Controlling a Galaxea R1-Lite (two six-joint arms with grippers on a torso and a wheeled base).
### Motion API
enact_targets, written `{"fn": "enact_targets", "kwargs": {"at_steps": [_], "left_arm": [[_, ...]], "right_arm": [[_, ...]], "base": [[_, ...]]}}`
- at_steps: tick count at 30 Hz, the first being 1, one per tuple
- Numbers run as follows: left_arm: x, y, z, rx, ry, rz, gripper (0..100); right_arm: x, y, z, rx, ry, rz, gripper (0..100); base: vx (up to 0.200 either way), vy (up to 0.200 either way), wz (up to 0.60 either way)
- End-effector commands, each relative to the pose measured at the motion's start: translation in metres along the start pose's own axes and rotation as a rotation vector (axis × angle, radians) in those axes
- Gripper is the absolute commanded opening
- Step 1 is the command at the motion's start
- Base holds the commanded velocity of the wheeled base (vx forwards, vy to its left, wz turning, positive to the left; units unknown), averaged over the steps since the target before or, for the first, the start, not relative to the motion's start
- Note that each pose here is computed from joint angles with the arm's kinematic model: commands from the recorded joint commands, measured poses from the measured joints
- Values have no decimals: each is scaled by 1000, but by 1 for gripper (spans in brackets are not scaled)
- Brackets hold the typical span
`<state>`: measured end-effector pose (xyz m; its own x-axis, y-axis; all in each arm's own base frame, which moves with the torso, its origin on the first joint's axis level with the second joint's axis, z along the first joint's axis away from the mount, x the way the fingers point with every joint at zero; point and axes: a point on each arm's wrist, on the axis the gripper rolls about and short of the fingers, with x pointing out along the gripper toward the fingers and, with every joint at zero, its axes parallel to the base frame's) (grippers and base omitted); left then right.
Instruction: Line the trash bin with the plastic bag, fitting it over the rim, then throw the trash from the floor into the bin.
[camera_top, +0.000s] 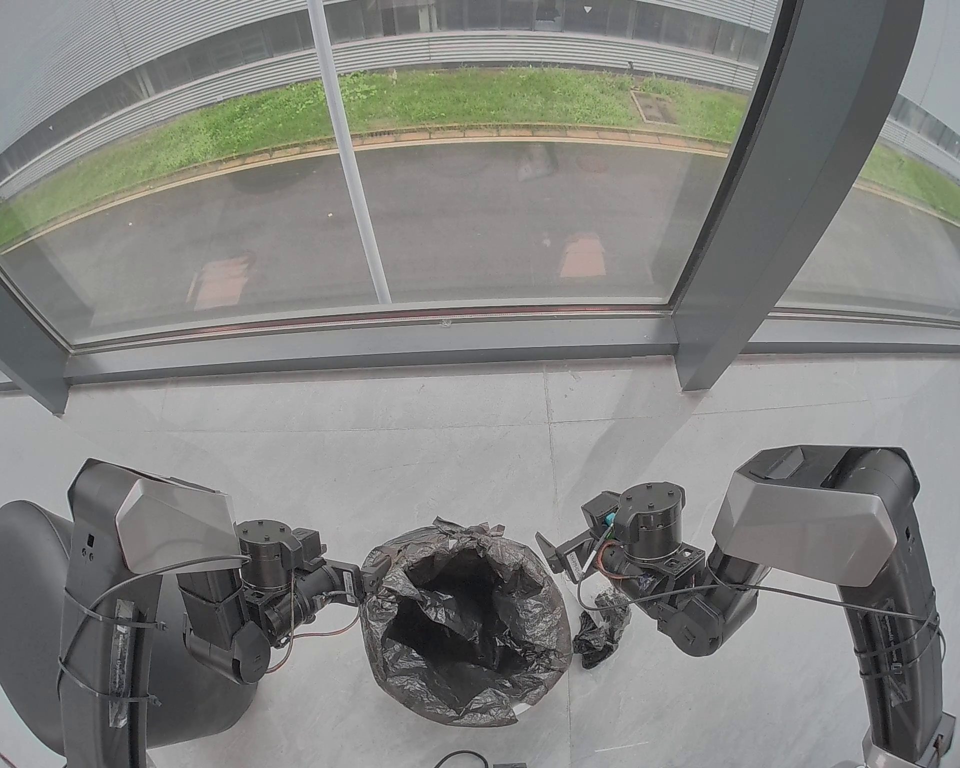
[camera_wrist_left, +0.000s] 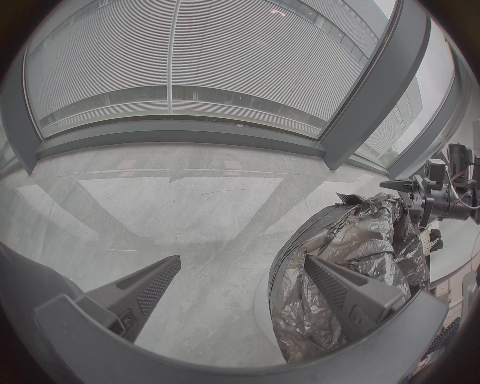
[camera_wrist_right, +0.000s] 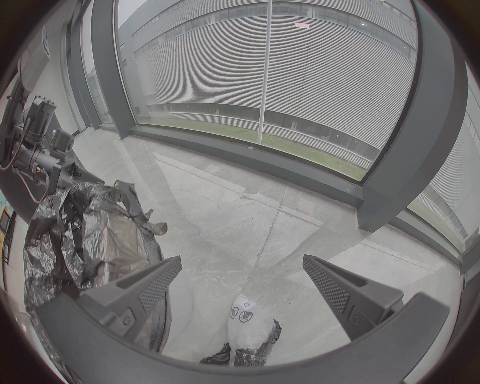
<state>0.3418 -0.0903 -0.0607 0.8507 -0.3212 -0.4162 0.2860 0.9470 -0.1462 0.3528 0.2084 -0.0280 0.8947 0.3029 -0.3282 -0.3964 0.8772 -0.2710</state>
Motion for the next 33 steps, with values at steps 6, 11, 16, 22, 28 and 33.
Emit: {"fn": "enact_targets", "kwargs": {"at_steps": [6,11,16,22,28,33], "left_arm": [[1,-2,-5,3,13,4,100],[-11,-3,22,-2,-66,9,100],[-49,-12,67,8,-184,-6,100],[-118,-35,106,32,-307,-34,100],[-159,-35,104,35,-326,24,100],[-146,-32,91,25,-266,36,100]], "right_arm": [[-7,-7,14,73,-58,-23,100],[-23,-10,32,105,-115,-22,100],[-35,-10,42,134,-146,-12,100],[-40,-10,43,153,-181,-12,100],[-39,-13,44,157,-188,-14,100],[-41,-11,44,157,-185,-9,100]], "base": [[0,0,0],[0,0,0],[0,0,0],[0,0,0],[0,0,0],[0,0,0]]}}
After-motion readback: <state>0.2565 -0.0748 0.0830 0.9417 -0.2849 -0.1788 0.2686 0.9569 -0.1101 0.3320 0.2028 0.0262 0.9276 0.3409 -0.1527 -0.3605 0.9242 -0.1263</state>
